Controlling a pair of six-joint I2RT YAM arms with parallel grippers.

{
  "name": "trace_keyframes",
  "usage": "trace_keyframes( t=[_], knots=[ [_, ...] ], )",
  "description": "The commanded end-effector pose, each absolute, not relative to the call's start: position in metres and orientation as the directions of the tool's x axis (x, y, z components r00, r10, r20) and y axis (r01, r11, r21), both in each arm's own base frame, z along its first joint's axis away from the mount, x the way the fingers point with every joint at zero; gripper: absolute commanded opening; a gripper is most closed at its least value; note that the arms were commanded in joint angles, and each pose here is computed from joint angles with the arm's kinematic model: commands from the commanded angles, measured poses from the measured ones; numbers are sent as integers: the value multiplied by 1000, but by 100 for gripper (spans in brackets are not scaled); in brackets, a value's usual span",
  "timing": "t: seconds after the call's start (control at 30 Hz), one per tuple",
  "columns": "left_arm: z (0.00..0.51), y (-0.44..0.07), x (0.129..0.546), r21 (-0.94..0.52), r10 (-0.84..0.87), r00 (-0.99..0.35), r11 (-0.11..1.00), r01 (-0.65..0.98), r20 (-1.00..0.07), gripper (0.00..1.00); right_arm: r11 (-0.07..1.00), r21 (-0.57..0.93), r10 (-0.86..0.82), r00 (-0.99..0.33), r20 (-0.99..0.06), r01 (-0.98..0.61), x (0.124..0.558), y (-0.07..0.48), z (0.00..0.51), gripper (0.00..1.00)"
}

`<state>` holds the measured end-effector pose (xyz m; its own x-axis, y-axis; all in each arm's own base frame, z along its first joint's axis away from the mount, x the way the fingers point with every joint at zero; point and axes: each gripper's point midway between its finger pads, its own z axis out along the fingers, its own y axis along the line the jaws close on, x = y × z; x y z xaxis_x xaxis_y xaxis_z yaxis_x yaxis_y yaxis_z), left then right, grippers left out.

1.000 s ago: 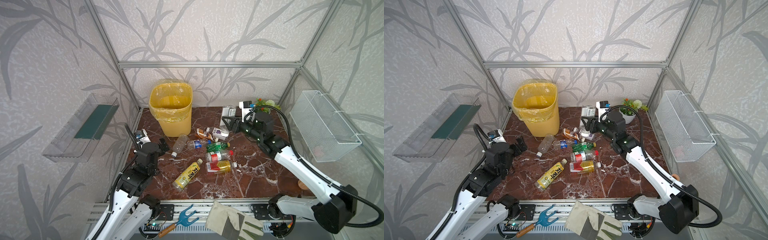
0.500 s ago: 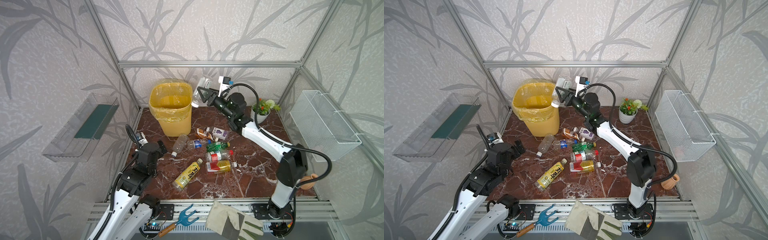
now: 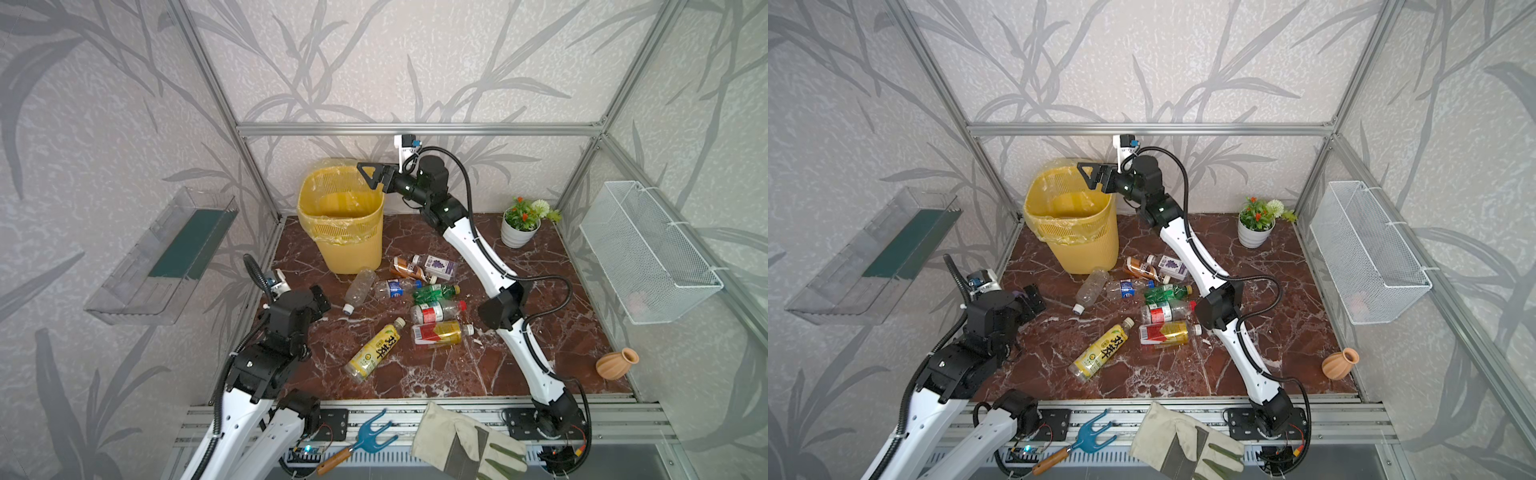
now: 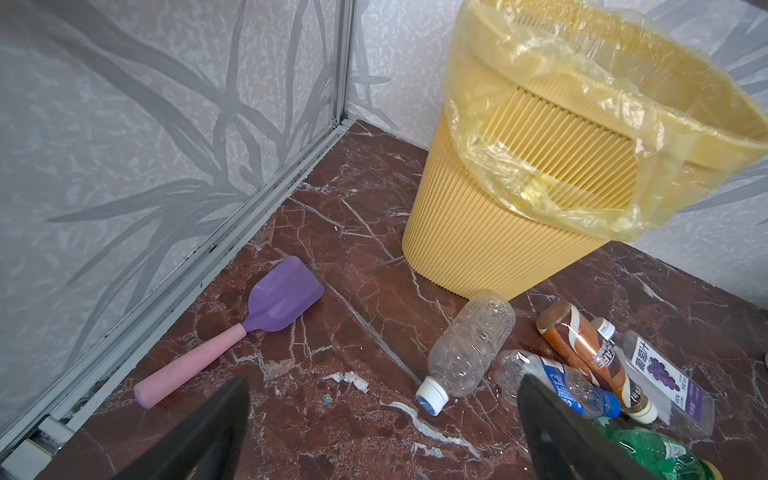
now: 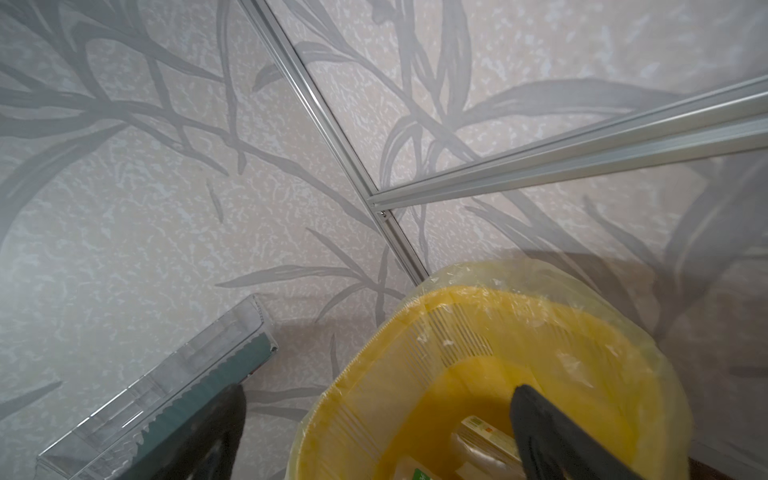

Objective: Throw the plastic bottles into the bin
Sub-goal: 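Carry the square bottle with the right gripper over the bin and release it, then withdraw the right gripper while the left gripper reaches for the yellow lemon tea bottle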

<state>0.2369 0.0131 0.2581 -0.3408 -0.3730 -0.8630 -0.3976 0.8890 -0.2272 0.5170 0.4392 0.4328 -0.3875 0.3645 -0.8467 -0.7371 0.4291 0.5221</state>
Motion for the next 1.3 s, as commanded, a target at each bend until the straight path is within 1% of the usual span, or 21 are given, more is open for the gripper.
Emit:
trace_keyframes(
  t=[0.0, 0.1, 0.13, 0.2, 0.27, 0.33, 0.43, 0.6, 0.67, 0.77, 1.03, 1.27],
  knots=[
    [264, 10, 239, -238, -381, -347, 890, -390, -857, 99, 420, 404, 398, -235, -887, -813, 482, 411, 504, 99],
    [266, 2, 244, -243, -366, -357, 907, -345, -859, 99, 420, 358, 364, -207, -908, -834, 462, 402, 519, 99],
    [267, -3, 246, -229, -338, -370, 924, -307, -866, 99, 414, 343, 350, -201, -915, -843, 453, 400, 522, 99],
    [267, -10, 248, -227, -318, -382, 937, -265, -867, 99, 417, 322, 326, -191, -926, -850, 442, 395, 520, 99],
    [265, -14, 249, -237, -319, -392, 941, -243, -863, 99, 436, 307, 322, -172, -931, -846, 433, 385, 510, 99],
    [262, -21, 250, -257, -323, -398, 943, -212, -858, 99, 452, 289, 354, -128, -927, -844, 420, 370, 503, 99],
    [262, -33, 254, -292, -331, -400, 944, -156, -855, 99, 453, 261, 375, -84, -923, -853, 398, 354, 492, 99],
    [258, -51, 255, -293, -291, -457, 954, -68, -840, 99, 448, 180, 281, -52, -958, -876, 359, 337, 464, 99],
    [255, -57, 255, -289, -272, -483, 957, -41, -832, 99, 460, 176, 262, -57, -963, -870, 348, 327, 445, 99],
    [246, -65, 253, -297, -267, -511, 955, -24, -817, 99, 498, 189, 256, -65, -965, -846, 336, 307, 426, 99],
    [208, -95, 243, -307, -241, -597, 952, 9, -765, 99, 666, 211, 183, -117, -976, -716, 318, 255, 367, 99],
    [168, -129, 230, -239, -100, -726, 967, 91, -680, 96, 758, 250, 200, -150, -968, -602, 315, 218, 343, 99]
  ],
)
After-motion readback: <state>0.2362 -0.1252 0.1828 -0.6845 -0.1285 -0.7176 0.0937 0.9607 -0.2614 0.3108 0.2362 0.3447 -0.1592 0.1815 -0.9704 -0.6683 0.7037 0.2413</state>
